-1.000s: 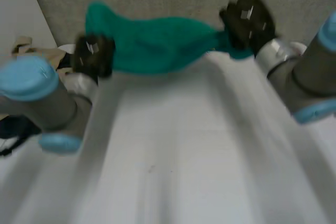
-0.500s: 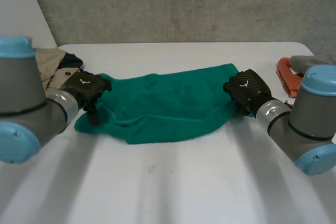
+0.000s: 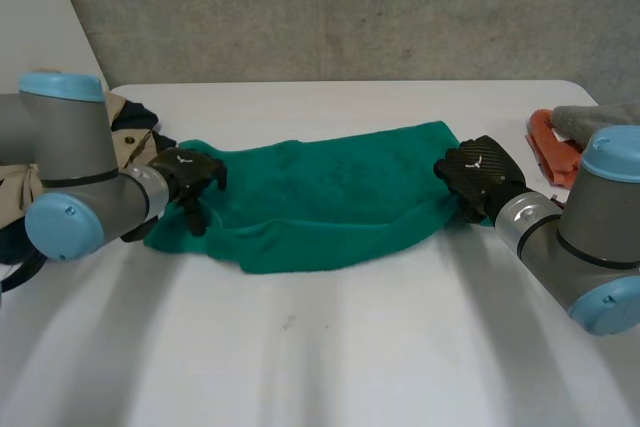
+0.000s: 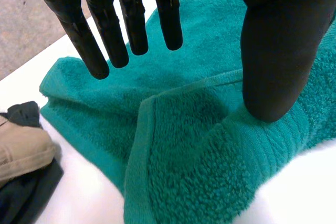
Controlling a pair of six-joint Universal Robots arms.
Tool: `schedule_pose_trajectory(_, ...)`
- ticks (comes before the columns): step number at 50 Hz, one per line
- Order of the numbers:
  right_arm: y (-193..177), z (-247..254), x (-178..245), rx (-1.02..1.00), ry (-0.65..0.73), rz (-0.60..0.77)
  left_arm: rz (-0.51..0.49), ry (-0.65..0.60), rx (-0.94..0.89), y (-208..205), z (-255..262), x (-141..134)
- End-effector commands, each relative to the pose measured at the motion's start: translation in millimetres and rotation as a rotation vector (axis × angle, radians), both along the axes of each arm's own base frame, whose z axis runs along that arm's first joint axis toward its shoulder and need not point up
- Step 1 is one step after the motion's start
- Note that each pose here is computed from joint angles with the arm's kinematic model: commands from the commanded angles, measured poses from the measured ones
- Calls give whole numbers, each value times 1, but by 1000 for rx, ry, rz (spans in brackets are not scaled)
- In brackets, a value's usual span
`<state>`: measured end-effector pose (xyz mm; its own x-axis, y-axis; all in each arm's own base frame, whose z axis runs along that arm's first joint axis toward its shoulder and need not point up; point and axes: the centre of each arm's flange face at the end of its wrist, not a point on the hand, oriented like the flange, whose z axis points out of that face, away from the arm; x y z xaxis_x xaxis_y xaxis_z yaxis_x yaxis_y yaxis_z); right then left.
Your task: Fold the laundry.
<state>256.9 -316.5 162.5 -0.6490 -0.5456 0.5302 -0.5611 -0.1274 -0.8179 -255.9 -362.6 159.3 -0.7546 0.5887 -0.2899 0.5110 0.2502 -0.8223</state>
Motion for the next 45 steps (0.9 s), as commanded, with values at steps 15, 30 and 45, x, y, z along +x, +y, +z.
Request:
schedule_pose_trajectory(15,-5,0,-5,-16,21,-10,-51,-120,21,-6,-22,-2)
schedule_pose_trajectory(30,-5,45,-22,-38,60,-43,59,-233,6,49,50,27)
schedule_pose_trajectory(45,81,56,-68,287,602,163,-117,-329,82,153,69,71)
